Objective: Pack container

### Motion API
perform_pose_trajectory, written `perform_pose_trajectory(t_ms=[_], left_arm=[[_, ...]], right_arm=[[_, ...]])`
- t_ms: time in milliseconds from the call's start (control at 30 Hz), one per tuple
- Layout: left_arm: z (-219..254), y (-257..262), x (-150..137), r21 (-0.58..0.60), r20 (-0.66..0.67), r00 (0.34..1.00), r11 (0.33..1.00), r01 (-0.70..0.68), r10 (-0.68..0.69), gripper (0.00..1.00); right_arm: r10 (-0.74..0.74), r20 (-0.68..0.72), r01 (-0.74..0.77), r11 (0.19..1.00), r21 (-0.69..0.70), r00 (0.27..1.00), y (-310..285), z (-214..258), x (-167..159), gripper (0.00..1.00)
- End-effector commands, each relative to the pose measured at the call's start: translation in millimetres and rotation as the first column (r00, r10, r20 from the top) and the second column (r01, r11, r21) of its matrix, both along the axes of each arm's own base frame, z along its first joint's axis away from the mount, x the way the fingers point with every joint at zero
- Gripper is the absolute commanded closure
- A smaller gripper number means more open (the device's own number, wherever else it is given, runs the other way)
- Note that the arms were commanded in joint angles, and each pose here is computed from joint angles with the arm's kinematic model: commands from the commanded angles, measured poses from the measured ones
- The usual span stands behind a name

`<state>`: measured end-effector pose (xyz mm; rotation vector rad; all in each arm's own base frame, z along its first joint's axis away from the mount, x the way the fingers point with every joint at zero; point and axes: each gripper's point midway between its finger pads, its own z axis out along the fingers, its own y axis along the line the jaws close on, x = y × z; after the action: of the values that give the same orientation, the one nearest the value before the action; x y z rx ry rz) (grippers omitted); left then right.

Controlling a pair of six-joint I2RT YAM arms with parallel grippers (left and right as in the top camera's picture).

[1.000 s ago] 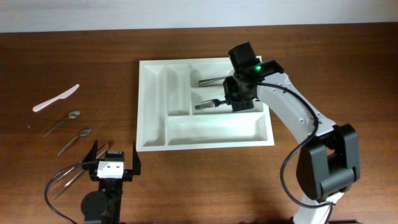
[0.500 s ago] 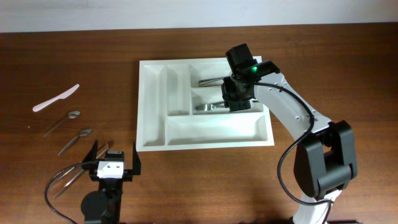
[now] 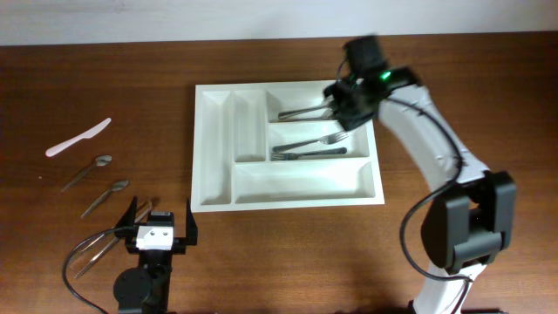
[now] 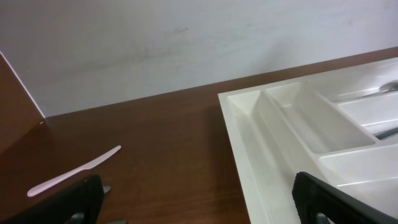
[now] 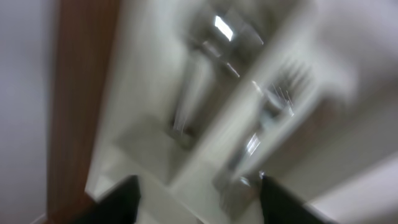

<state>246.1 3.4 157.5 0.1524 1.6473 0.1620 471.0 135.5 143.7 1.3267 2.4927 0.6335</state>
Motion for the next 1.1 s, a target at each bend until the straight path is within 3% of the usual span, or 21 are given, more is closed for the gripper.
perform_pose_trajectory(t_ms=[0,33,167,267,467,567,733,967,1067], left_arm=[[-1.0,-0.4,-0.2,0.013,0.002,1.0,1.0,0.001,-0.001,0.01],[-1.1,-0.4,-0.2,0.013,0.001,1.0,1.0,0.001,-0.001,0.01],[-1.0,-0.4,-0.2,0.013,0.002,1.0,1.0,0.001,-0.001,0.01],[-1.0,-0.4,-0.2,0.013,0.002,1.0,1.0,0.001,-0.001,0.01],[-1.0,-0.4,-0.2,0.013,0.002,1.0,1.0,0.001,-0.001,0.01],[-1.0,-0.4,-0.2,0.013,0.002,1.0,1.0,0.001,-0.001,0.01],[-1.0,-0.4,-0.2,0.013,0.002,1.0,1.0,0.001,-0.001,0.01],[-1.0,-0.4,-0.2,0.013,0.002,1.0,1.0,0.001,-0.001,0.01],[-1.0,-0.4,-0.2,0.013,0.002,1.0,1.0,0.001,-0.001,0.01]], right_arm=[[0.316,0.17,-0.272,0.932,-0.24,0.933,-40.8,54.6,24.6,0.1],[0.376,0.173,-0.315,0.9,-0.3,0.91,-56.1,68.9,25.1,0.01],[0.551,0.085,-0.447,0.75,-0.487,0.83,-118.0,111.8,5.8,0.01],[0.562,-0.039,-0.49,0.684,-0.54,0.826,-162.2,127.4,-24.0,0.01],[0.486,-0.223,-0.526,0.681,-0.51,0.845,-227.4,136.9,-86.0,0.01],[0.462,-0.229,-0.511,0.7,-0.499,0.857,-243.8,137.4,-98.7,0.01],[0.497,-0.26,-0.554,0.654,-0.515,0.828,-251.6,144.1,-122.0,0.01],[0.501,-0.336,-0.603,0.671,-0.432,0.798,-238.7,116.2,-198.4,0.01],[0.493,-0.368,-0.615,0.609,-0.501,0.788,-254.3,106.3,-205.8,0.01]])
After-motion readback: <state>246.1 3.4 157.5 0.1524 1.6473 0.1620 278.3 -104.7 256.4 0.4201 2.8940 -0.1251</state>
